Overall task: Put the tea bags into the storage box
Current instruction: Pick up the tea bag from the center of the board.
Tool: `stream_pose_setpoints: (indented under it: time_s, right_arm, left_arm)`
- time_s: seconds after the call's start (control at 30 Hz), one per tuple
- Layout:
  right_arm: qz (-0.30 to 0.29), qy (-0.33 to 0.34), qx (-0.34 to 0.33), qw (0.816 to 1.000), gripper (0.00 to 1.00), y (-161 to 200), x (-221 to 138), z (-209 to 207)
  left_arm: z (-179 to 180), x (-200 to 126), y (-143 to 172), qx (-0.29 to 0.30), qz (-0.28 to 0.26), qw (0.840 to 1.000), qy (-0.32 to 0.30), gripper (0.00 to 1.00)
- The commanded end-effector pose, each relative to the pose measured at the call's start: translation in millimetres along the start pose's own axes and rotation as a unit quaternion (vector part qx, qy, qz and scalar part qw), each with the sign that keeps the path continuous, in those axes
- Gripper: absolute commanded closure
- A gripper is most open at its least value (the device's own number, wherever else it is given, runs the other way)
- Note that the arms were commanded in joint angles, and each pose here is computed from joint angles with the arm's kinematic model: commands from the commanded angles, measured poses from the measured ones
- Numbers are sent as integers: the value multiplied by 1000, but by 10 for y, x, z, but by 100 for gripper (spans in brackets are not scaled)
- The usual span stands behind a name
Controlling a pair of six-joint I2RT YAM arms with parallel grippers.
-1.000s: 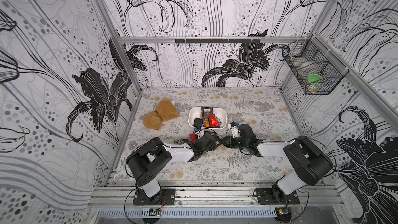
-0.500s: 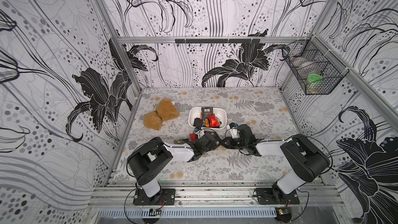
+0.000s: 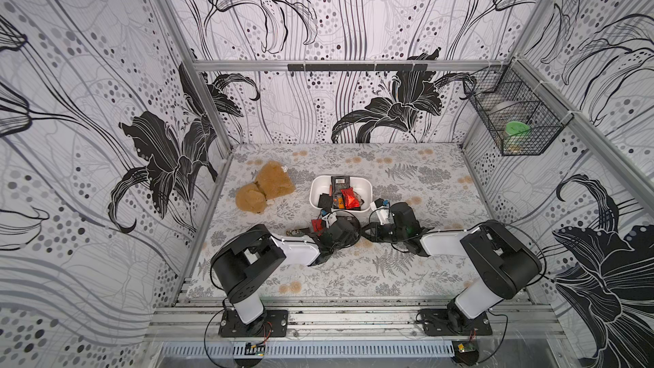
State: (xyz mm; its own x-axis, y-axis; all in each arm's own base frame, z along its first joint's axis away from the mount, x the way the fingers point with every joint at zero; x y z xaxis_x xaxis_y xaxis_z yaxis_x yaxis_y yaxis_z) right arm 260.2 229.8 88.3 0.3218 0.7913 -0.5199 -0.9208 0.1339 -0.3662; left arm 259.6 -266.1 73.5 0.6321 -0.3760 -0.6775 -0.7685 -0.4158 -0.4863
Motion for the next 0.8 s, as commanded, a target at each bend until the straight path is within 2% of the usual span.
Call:
stream_pose_setpoints:
  time_s: [0.0, 0.13, 0.4, 0.57, 0.67, 0.77]
  right_arm:
    - [10, -1, 6, 1000, 75, 1, 56, -18]
    - [17, 25, 16, 999, 74, 14, 105, -115]
    - [20, 28, 17, 999, 75, 1, 138, -130]
    - [16, 29, 10, 999, 86, -9, 116, -117]
    - [11, 41, 5, 999, 99, 7, 78, -138]
    - [2, 47, 4, 999, 100, 28, -23, -114]
  left_arm:
    - [45, 44, 61, 2, 12, 1000, -12, 47]
    - [30, 37, 55, 1, 11, 1000, -8, 47]
    - [-5, 24, 63, 1, 17, 1000, 2, 47]
    - [-49, -20, 45, 1, 15, 1000, 17, 47]
    - [-82, -85, 21, 3, 9, 1000, 28, 44]
    - [-100, -183, -37, 9, 0, 1000, 30, 43]
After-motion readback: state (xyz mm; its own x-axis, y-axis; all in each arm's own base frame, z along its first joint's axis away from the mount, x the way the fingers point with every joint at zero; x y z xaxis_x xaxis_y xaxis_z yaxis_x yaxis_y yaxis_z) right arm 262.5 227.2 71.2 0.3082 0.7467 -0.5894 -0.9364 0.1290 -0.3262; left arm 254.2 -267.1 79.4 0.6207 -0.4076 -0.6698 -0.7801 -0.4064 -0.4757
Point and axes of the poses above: each gripper's point midway between its finger pads, its own x axis out along the fingers, its own z axis along the line the jaws close on, y = z × x, the point moved 6 cm from there along -x, back along the fingers, and after that the axes turned 9 degrees about x, right-handed, at the moved point
